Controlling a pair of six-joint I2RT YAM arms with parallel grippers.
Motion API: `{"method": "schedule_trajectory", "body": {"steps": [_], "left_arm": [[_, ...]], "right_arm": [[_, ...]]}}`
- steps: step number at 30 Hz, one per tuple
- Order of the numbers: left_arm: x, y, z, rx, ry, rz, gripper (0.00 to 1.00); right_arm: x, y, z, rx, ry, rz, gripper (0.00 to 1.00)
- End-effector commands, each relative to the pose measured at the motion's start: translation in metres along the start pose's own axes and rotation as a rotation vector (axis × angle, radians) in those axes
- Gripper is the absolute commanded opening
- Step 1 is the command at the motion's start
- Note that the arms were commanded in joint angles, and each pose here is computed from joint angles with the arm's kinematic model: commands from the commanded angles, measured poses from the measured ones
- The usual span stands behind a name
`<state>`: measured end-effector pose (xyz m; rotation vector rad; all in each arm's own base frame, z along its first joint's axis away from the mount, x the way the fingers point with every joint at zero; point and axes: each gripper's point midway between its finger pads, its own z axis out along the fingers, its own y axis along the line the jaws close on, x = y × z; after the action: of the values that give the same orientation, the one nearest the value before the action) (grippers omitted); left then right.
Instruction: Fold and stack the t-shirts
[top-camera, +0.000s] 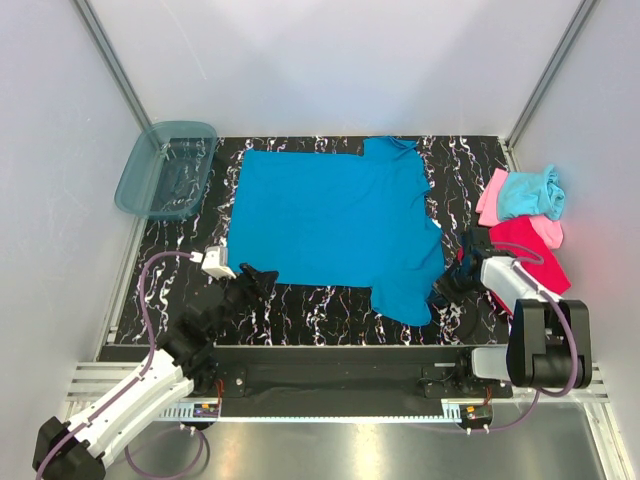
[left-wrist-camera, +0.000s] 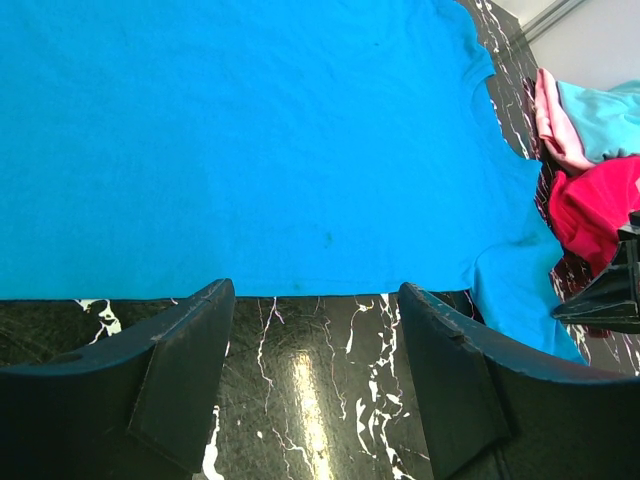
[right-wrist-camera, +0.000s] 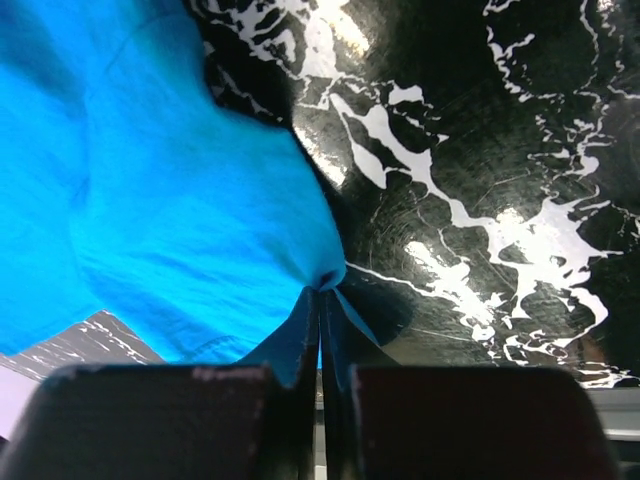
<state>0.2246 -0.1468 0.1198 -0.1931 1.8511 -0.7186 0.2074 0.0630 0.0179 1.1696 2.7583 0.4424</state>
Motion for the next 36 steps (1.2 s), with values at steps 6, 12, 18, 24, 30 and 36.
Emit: {"method": "schedule_trajectory", "body": {"steps": [6, 12, 18, 24, 30, 36], "left_arm": [[-0.008, -0.009, 0.002, 0.037, -0.029, -0.019, 0.72], [-0.008, -0.011, 0.003, 0.046, -0.026, -0.025, 0.72], [-0.005, -0.011, 0.003, 0.052, -0.018, -0.027, 0.72], [-0.004, -0.016, 0.005, 0.072, -0.009, -0.034, 0.72], [-0.002, -0.017, 0.007, 0.071, 0.008, -0.033, 0.72], [0.006, 0.018, 0.010, -0.118, 0.033, -0.027, 0.73]], "right_arm": [[-0.014, 0.010, -0.042, -0.054, -0.157, 0.054, 0.00], [-0.003, -0.003, -0.063, -0.003, -0.166, 0.066, 0.00], [0.011, -0.006, -0.062, -0.029, -0.126, 0.087, 0.00], [0.041, -0.008, -0.054, -0.085, -0.008, 0.101, 0.00], [0.023, -0.002, -0.063, -0.091, -0.097, 0.066, 0.00], [0.001, 0.004, -0.067, -0.090, -0.187, 0.041, 0.00]]}}
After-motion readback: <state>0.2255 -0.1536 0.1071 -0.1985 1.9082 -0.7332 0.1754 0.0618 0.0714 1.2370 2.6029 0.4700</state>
